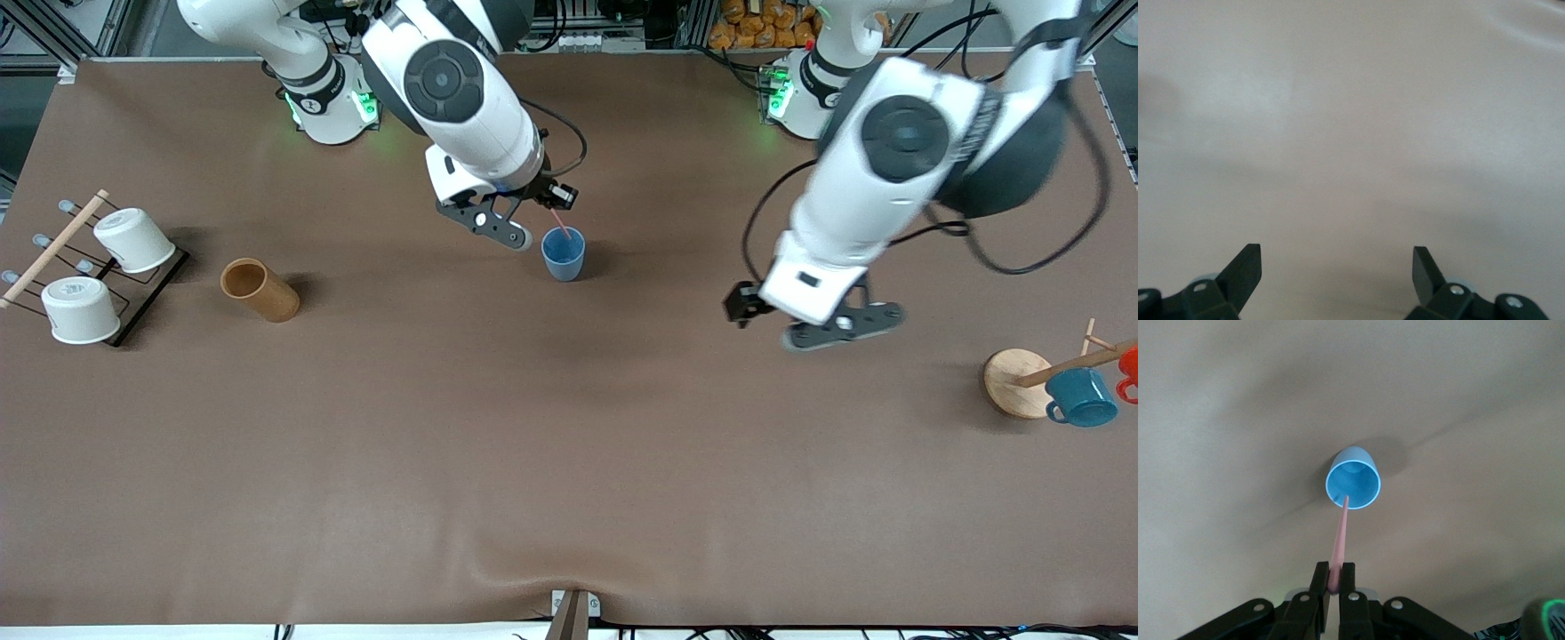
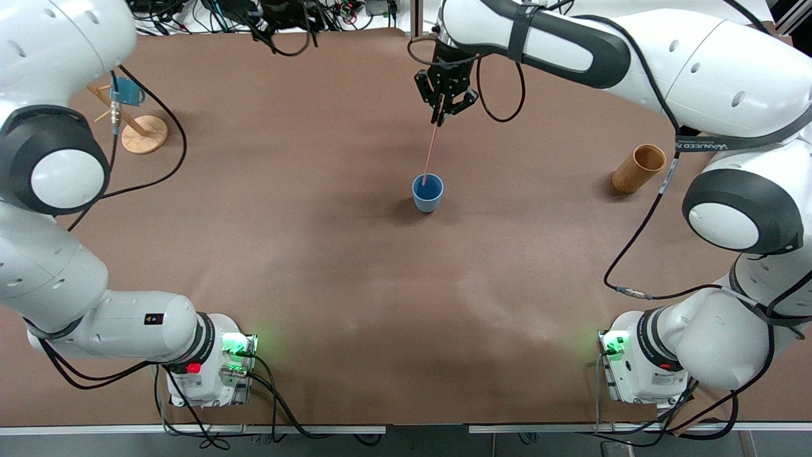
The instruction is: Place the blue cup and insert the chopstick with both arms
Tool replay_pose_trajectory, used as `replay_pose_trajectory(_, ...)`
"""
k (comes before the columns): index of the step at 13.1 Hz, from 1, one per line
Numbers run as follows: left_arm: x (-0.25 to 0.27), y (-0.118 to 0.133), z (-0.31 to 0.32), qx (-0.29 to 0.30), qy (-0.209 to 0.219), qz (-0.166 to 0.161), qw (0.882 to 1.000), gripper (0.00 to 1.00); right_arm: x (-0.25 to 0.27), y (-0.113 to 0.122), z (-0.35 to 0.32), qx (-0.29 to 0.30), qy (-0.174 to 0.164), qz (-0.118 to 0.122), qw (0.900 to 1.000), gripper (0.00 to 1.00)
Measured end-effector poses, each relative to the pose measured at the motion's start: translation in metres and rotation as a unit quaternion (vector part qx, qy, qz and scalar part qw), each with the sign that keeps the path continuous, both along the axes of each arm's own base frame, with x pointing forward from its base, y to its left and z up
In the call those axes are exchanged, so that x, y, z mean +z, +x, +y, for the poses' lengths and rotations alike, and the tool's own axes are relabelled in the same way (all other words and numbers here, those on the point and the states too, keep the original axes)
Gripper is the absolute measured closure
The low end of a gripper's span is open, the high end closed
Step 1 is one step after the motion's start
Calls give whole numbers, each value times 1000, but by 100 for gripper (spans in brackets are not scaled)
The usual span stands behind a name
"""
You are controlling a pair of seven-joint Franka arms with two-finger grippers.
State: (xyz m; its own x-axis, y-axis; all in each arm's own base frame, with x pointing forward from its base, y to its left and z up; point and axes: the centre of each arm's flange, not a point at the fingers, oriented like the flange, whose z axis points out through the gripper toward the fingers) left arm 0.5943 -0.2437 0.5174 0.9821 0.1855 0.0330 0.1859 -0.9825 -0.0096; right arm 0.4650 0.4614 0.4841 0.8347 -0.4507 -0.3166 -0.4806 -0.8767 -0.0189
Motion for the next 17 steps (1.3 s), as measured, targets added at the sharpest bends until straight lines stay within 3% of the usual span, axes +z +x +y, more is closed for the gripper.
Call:
replay_pose_trajectory(6,30,15,83,-61,11,7,998,0,-39,-11,14,2,-21,-7,1000,90)
replay_pose_trajectory(8,41,15,106,-73,16,4,997,0,-58,-13,17,-6,-34,2,999,74)
replay_pose_trajectory(11,69,4,136,-77,34,3,996,0,-53,-6,11,-16,-41,6,999,43)
replay_pose_trajectory(15,95,-11,180,-91,22,13,996,0,32,36,-52,-42,-52,26,997,1)
replay_pose_trajectory(17,99,-13,209,-97,6,17,995,0,71,63,-102,-41,-43,20,998,0)
